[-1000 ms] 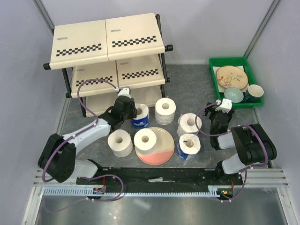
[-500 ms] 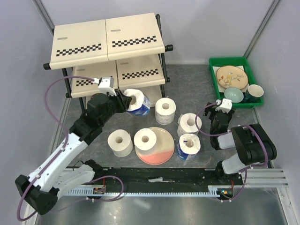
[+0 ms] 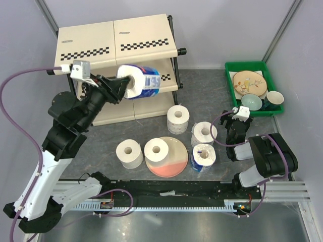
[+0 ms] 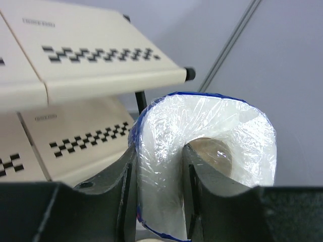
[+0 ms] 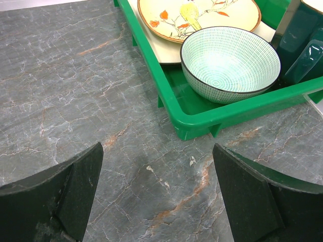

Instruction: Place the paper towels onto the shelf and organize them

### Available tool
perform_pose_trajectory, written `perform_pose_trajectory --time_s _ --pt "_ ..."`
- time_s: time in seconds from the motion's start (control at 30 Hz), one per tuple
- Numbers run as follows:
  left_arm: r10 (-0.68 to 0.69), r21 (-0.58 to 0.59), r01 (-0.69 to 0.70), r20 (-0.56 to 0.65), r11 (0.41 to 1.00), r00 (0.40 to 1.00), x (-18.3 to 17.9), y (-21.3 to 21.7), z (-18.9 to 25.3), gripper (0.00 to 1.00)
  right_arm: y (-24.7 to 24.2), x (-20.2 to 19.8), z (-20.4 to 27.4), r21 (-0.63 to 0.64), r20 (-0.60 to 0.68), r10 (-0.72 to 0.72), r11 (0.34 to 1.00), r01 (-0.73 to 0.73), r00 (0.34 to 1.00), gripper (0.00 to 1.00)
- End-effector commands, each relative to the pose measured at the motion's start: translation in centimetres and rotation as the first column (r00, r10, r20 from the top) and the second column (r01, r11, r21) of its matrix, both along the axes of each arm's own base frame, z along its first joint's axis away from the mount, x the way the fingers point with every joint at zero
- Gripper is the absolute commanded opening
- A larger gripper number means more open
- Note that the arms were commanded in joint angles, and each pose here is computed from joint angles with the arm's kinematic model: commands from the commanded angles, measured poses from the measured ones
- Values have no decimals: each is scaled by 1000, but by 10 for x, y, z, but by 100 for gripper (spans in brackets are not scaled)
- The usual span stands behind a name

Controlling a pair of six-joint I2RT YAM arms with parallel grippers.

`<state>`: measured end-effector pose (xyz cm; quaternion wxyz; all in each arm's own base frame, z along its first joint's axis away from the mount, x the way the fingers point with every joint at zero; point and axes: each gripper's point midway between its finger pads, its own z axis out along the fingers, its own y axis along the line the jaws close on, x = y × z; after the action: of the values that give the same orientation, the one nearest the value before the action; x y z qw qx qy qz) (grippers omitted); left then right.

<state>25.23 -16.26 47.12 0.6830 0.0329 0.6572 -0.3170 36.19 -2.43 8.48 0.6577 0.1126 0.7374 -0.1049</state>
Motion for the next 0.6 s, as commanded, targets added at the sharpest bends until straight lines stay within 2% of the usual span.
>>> perform_pose_trajectory --time_s 0.0,0.23,0.57 --pt "17 6 -19 196 1000 980 -1 4 80 27 1 5 12 5 46 1 1000 -2 999 98" --pt "55 82 -75 226 994 973 30 -5 116 29 0 5 12 5 46 0 1000 0 999 98" --pt "263 129 -312 299 941 917 80 10 156 33 1 6 13 6 49 0 1000 0 999 98"
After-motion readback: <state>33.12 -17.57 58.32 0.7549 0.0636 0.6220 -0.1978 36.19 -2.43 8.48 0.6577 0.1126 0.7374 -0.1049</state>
